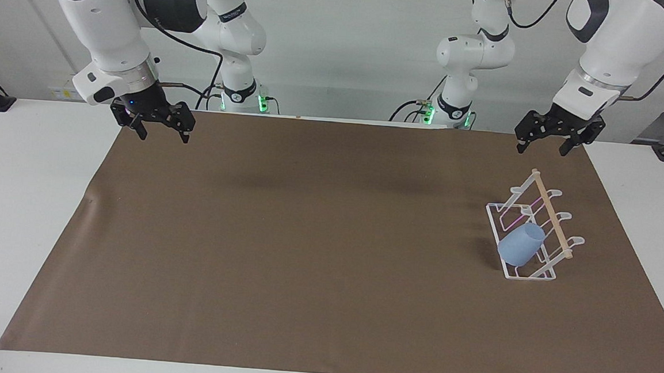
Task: Hang cup on cup holder
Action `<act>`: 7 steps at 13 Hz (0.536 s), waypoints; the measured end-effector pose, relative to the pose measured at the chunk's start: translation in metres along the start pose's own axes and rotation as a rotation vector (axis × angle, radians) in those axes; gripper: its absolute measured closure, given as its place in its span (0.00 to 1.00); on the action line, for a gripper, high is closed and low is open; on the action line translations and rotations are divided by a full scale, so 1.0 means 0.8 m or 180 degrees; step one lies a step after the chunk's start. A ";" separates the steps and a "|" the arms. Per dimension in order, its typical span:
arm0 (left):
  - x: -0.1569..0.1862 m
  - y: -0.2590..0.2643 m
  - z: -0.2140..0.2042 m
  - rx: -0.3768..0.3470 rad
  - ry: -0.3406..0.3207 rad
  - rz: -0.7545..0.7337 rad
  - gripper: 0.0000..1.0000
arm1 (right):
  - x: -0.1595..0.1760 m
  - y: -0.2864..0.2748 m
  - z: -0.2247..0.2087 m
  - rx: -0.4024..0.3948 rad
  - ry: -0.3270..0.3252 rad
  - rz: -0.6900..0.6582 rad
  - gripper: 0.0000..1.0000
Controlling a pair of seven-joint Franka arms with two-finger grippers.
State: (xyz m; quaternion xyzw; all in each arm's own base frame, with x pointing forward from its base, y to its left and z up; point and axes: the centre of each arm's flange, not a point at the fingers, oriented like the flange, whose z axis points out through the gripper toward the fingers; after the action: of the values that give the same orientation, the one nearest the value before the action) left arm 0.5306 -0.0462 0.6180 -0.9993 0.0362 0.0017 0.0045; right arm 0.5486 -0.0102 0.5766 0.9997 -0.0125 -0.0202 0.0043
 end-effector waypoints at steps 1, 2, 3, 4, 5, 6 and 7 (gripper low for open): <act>0.000 0.001 -0.002 0.0000 0.0009 0.0009 0.00 | 0.000 0.000 0.000 0.0000 0.0000 0.0001 0.00; 0.000 0.003 -0.003 -0.0003 0.0017 0.0052 0.00 | 0.000 0.000 0.000 0.0000 0.0000 0.0001 0.00; 0.000 0.004 -0.004 -0.0006 0.0021 0.0109 0.00 | 0.000 0.000 0.000 0.0000 0.0000 0.0001 0.00; 0.000 0.005 -0.004 -0.0008 0.0021 0.0143 0.00 | 0.000 0.000 0.000 0.0000 0.0000 0.0001 0.00; 0.000 0.005 -0.004 -0.0019 0.0021 0.0156 0.00 | 0.000 0.000 0.000 0.0000 0.0000 0.0001 0.00; 0.000 0.006 -0.004 -0.0055 0.0023 0.0154 0.00 | 0.000 0.000 0.000 0.0000 0.0000 0.0001 0.00; 0.001 0.005 -0.004 -0.0097 0.0032 0.0145 0.00 | 0.000 0.000 0.000 0.0000 0.0000 0.0001 0.00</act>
State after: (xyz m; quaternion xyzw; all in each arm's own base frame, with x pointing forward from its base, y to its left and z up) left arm 0.5309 -0.0506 0.6213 -0.9982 0.0590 -0.0026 -0.0110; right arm 0.5486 -0.0104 0.5766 0.9997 -0.0127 -0.0202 0.0043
